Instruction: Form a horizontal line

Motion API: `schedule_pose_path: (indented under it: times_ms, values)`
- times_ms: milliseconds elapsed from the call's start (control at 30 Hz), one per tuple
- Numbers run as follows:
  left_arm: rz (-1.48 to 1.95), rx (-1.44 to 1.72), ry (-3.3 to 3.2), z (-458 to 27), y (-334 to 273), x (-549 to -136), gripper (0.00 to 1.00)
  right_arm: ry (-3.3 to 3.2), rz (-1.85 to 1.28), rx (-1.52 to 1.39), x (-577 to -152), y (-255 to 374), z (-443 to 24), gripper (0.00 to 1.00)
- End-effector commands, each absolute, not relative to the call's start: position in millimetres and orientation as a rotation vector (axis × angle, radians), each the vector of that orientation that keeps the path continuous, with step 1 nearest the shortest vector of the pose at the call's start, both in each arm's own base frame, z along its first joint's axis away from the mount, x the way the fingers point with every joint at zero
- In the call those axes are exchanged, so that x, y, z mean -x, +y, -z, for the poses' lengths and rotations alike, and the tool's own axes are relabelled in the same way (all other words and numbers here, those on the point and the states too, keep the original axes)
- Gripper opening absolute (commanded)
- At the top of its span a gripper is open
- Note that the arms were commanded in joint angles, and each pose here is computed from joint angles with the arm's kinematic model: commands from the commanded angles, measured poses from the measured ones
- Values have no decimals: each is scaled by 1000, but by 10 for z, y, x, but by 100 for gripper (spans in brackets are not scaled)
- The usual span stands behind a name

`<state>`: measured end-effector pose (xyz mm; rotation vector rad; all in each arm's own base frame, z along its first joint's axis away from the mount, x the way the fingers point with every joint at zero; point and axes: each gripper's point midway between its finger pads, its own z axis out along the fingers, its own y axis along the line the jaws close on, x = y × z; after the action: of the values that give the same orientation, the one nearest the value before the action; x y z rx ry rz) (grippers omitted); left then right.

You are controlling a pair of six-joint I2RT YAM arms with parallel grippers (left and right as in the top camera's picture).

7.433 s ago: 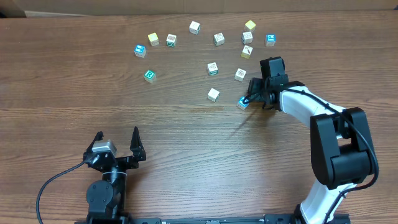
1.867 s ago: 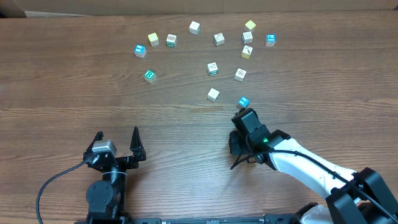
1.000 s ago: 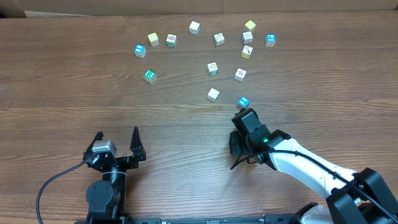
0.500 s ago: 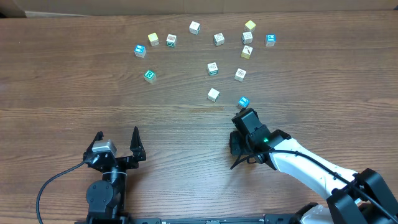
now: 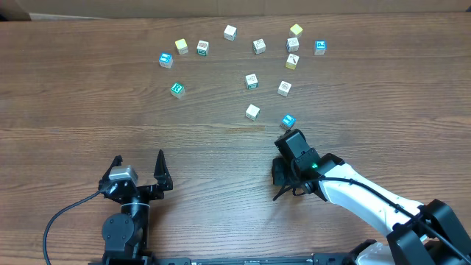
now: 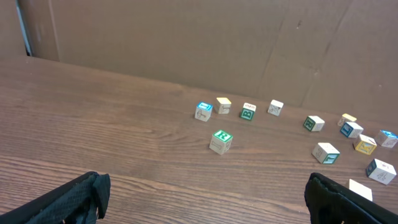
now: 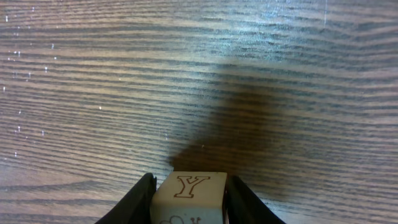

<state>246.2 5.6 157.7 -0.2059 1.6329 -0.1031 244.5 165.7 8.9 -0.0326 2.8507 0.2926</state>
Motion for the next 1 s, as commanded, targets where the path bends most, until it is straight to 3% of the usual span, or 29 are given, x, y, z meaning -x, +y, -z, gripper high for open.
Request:
schedule_pose_path:
  times_ms: [0,267,533,867,933,967]
  values:
    - [89,186,1629,-1580,56,-2460,100,2872,-297,41,-2387,1666,-45,38]
    - [89,186,1629,-1580,56,-2460,100,2872,-297,41,-2386,1666,-44,42]
    - [89,186,1629,-1580,56,-2460,99,2842,-305,113,-2467,1720,-121,35]
    - [89,187,1629,-1580,57,-2460,100,2722,-390,126,-2984,2075,-1111,30]
    - [89,186,1629,-1580,56,-2460,99,2692,-417,133,-3046,2146,-1255,31]
    - [89,186,1629,-1580,56,-2460,99,2677,-427,139,-3067,2181,-1309,36]
